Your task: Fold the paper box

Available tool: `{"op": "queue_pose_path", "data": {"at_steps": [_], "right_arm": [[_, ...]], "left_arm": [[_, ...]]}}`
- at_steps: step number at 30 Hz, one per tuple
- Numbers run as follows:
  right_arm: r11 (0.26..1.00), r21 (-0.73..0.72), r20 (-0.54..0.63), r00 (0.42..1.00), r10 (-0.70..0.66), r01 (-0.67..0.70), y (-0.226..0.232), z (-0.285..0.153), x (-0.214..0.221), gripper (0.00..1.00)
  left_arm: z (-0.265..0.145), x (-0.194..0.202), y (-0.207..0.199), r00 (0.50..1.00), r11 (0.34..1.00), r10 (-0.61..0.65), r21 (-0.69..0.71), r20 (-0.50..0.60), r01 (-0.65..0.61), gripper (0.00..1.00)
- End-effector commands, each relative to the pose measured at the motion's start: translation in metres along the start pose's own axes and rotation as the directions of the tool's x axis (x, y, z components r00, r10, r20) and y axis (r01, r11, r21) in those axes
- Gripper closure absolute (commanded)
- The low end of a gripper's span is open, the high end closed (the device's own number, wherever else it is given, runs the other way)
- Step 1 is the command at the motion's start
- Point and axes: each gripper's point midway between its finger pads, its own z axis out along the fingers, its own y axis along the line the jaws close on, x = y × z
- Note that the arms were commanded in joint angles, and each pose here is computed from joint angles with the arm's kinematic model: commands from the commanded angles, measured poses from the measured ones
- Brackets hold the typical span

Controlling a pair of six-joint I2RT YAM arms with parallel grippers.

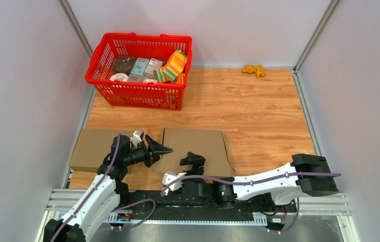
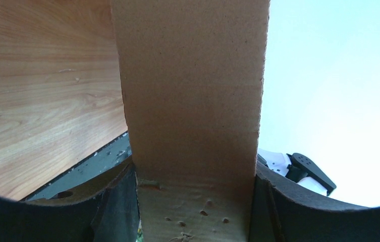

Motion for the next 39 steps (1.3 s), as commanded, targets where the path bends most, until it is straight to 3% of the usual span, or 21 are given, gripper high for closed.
{"op": "queue_pose_path", "data": {"at_steps": [1, 6, 11, 15, 17, 18, 25, 28, 31, 32, 35, 39], "right_arm": [[0.99, 0.142, 0.043, 0.999, 0.014, -0.02, -0.026, 0.01, -0.009, 0.0], [0.974, 0.226, 0.056, 0.998, -0.019, 0.006, -0.039, 0.012, -0.01, 0.05], [0.95, 0.312, 0.096, 0.994, -0.044, 0.012, -0.055, 0.007, -0.015, 0.21], [0.95, 0.313, 0.108, 0.993, -0.037, 0.001, -0.059, 0.001, -0.011, 0.3], [0.951, 0.307, 0.088, 0.995, -0.049, 0.019, -0.058, 0.001, -0.005, 0.34], [0.949, 0.315, 0.085, 0.995, -0.043, 0.015, -0.06, -0.001, -0.005, 0.35], [0.931, 0.365, 0.045, 0.999, 0.006, -0.022, -0.068, -0.012, 0.012, 0.43], [0.936, 0.35, 0.022, 0.999, 0.036, -0.041, -0.067, -0.017, 0.016, 0.48], [0.948, 0.313, -0.008, 0.998, 0.069, -0.063, -0.064, -0.022, 0.019, 0.53], [0.95, 0.301, -0.01, 0.996, 0.088, -0.081, -0.067, -0.026, 0.019, 0.53], [0.973, 0.189, -0.049, 0.988, 0.143, -0.131, -0.071, -0.035, 0.013, 0.54], [0.974, 0.0, -0.099, 0.97, 0.223, -0.224, -0.077, -0.053, -0.003, 0.56]], "left_arm": [[-0.006, 0.01, -0.01, 0.998, 0.998, -0.04, 0.038, -0.049, 0.042, 0.48], [-0.008, 0.013, -0.01, 0.998, 0.998, -0.042, 0.041, -0.05, 0.044, 0.46], [-0.011, 0.016, -0.013, 0.998, 0.998, -0.026, 0.051, -0.054, 0.029, 0.39], [-0.018, 0.018, -0.017, 0.996, 0.996, 0.084, 0.014, -0.028, -0.084, 0.27], [-0.025, 0.014, 0.0, 0.989, 0.984, 0.147, -0.105, 0.018, -0.145, 0.25], [-0.031, 0.013, -0.011, 0.981, 0.977, 0.191, -0.109, 0.041, -0.186, 0.23], [-0.05, 0.002, -0.015, 0.944, 0.947, 0.288, -0.199, 0.164, -0.254, 0.21], [-0.071, -0.008, -0.015, 0.888, 0.906, 0.38, -0.297, 0.257, -0.302, 0.21], [-0.109, -0.026, -0.023, 0.753, 0.829, 0.529, -0.428, 0.391, -0.36, 0.24], [-0.125, -0.033, -0.026, 0.679, 0.796, 0.587, -0.467, 0.442, -0.384, 0.25], [-0.14, -0.029, -0.062, 0.534, 0.723, 0.69, -0.431, 0.488, -0.541, 0.31], [-0.129, -0.007, -0.094, 0.469, 0.615, 0.772, -0.313, 0.429, -0.724, 0.37]]}}
